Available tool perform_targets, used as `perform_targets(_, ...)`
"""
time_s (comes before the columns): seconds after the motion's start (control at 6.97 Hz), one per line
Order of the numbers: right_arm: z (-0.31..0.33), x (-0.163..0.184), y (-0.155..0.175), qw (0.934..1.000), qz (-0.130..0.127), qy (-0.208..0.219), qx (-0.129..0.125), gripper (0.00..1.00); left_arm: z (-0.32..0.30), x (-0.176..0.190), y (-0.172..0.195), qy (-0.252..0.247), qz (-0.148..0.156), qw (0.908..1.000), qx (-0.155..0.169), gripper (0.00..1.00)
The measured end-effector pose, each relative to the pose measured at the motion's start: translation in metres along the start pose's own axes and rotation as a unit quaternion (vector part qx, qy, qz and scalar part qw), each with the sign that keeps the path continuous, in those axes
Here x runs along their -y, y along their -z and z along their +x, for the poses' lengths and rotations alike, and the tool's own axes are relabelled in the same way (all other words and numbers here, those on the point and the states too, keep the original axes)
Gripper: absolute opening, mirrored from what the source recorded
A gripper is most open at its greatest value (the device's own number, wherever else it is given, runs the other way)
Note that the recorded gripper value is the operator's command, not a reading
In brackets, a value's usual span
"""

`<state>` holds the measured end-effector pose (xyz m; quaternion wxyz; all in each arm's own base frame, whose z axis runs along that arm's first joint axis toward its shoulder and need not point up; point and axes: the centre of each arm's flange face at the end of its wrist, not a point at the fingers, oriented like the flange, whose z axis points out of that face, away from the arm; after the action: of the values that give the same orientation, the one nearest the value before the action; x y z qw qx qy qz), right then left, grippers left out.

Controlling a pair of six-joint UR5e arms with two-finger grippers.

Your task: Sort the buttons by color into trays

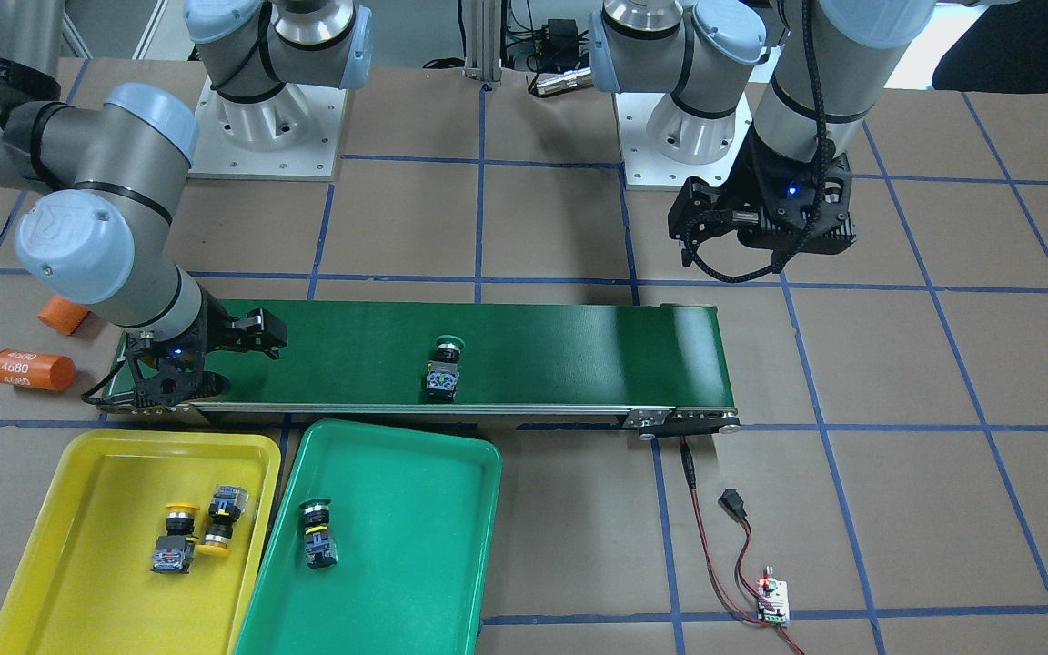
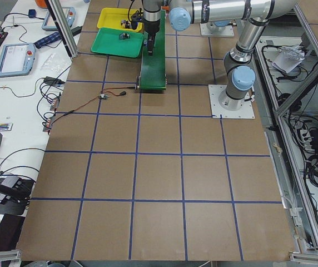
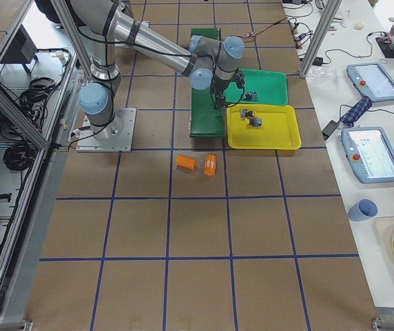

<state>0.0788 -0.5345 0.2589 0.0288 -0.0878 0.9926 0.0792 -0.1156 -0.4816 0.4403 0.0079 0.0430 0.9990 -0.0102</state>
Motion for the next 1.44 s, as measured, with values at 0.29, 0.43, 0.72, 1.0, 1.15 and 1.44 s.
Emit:
perform_targets(0.29,-0.0026,-0.0021,-0.0039,1.0,0.002,0.0,-0.001,1.0,-0.0001,-0.0001,-0.0009,0.0,-0.001,1.0,0.0,1.0)
perform_targets(0.43,-0.0039,-0.0023,-0.0039,1.0,0.003,-0.003,-0.001,1.0,0.0,0.0,-0.001,0.0,-0.001,1.0,0.0,1.0)
perform_targets(0.72,-0.0049,-0.0021,-0.0057,1.0,0.001,-0.006,-0.001,1.0,-0.0001,0.0003,-0.0002,0.0,0.0,1.0,0.0,1.0)
perform_targets(1.0,-0.0053,-0.0018,-0.0067,1.0,0.0,-0.006,-0.001,1.0,-0.0001,-0.0003,-0.0001,0.0,0.0,1.0,0.0,1.0)
perform_targets(1.15,-0.0055,-0.0019,-0.0061,1.0,0.001,-0.005,-0.002,1.0,-0.0002,-0.0006,-0.0011,0.0,-0.001,1.0,0.0,1.0)
perform_targets(1.44,-0.0053,-0.0013,-0.0067,1.0,0.0,-0.004,-0.003,1.0,0.0001,-0.0014,-0.0022,0.0,-0.003,1.0,0.0,1.0)
